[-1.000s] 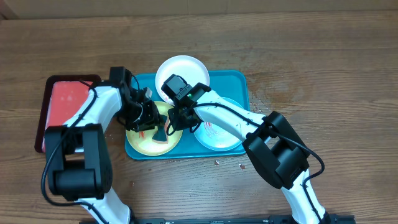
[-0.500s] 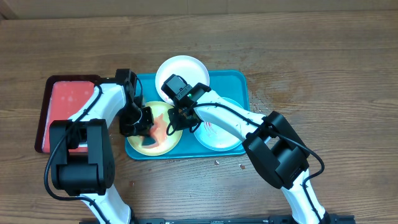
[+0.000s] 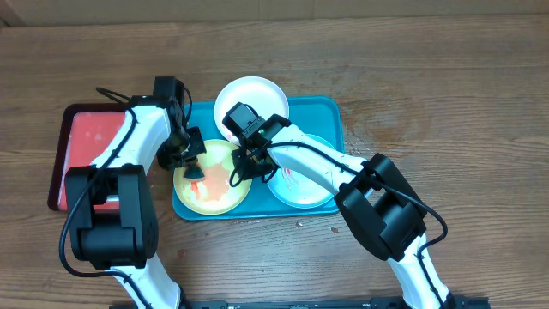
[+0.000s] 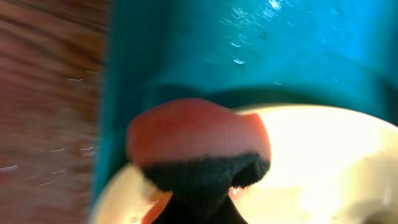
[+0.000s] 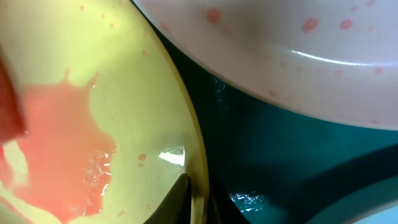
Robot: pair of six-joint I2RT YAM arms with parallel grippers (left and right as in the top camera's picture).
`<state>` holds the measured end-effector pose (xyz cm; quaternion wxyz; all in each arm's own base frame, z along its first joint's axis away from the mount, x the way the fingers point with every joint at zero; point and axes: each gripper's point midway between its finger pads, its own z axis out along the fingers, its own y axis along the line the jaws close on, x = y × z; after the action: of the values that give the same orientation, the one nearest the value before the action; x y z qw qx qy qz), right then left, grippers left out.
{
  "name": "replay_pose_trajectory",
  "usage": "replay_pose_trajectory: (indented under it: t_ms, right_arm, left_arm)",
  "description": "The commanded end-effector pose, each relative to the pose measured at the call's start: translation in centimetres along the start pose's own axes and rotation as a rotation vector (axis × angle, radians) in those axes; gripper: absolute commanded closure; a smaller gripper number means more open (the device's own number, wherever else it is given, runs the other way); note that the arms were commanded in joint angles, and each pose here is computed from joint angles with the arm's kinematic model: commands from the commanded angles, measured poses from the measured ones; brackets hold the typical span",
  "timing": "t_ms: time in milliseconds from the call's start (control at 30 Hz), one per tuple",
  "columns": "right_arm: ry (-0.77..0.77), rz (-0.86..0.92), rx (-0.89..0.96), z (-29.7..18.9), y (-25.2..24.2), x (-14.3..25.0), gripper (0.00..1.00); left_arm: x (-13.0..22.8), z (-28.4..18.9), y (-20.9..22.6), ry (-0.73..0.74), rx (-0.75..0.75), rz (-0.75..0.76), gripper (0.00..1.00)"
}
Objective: Clean dirty plates on tray and stack at the side
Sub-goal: 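Regrasp the sponge with the left gripper and scrub the yellow plate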
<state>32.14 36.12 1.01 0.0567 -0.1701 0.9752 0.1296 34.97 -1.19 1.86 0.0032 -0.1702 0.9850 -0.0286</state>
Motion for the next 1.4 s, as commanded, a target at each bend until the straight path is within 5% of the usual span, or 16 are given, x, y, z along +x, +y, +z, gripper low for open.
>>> replay_pose_trajectory:
  t_ms: [0, 133, 333, 433, 600, 733, 867, 1133, 1367]
  right_arm:
    - [-0.003, -0.006, -0.011, 0.2, 0.4, -0.2, 0.9]
    - [-0.002, -0.007, -0.011, 0.2, 0.4, -0.2, 0.9]
    - [0.003, -0.012, -0.008, 0.2, 0.3, -0.1, 0.9]
    - [0.002, -0.013, -0.008, 0.2, 0.3, -0.1, 0.9]
    - [0.002, -0.012, -0.008, 0.2, 0.3, -0.1, 0.9]
    - [0.001, -0.013, -0.009, 0.2, 0.4, -0.1, 0.9]
    - [0.001, -0.012, -0.01, 0.2, 0.4, -0.1, 0.9]
    - [-0.001, -0.013, -0.014, 0.2, 0.5, -0.2, 0.9]
    - [0.003, -0.012, -0.012, 0.2, 0.4, -0.1, 0.9]
  left_arm:
    - [4.2, 2.6, -2.5, 0.151, 0.129, -0.004, 0.96]
    - [5.7, 3.5, -1.2, 0.184, 0.067, 0.025, 0.96]
    - [5.4, 1.8, 8.4, 0.132, -0.412, -0.094, 0.96]
    - [5.1, 0.8, 10.0, 0.123, -0.477, -0.121, 0.96]
    - [4.2, 1.0, 8.3, 0.109, -0.388, -0.136, 0.96]
    - [4.8, 2.1, -1.3, 0.202, 0.133, -0.051, 0.96]
    - [6.0, 1.0, -7.3, 0.24, 0.387, 0.063, 0.96]
    - [7.9, 1.3, -9.8, 0.242, 0.372, 0.219, 0.96]
    - [4.8, 2.3, -2.1, 0.177, 0.112, 0.04, 0.96]
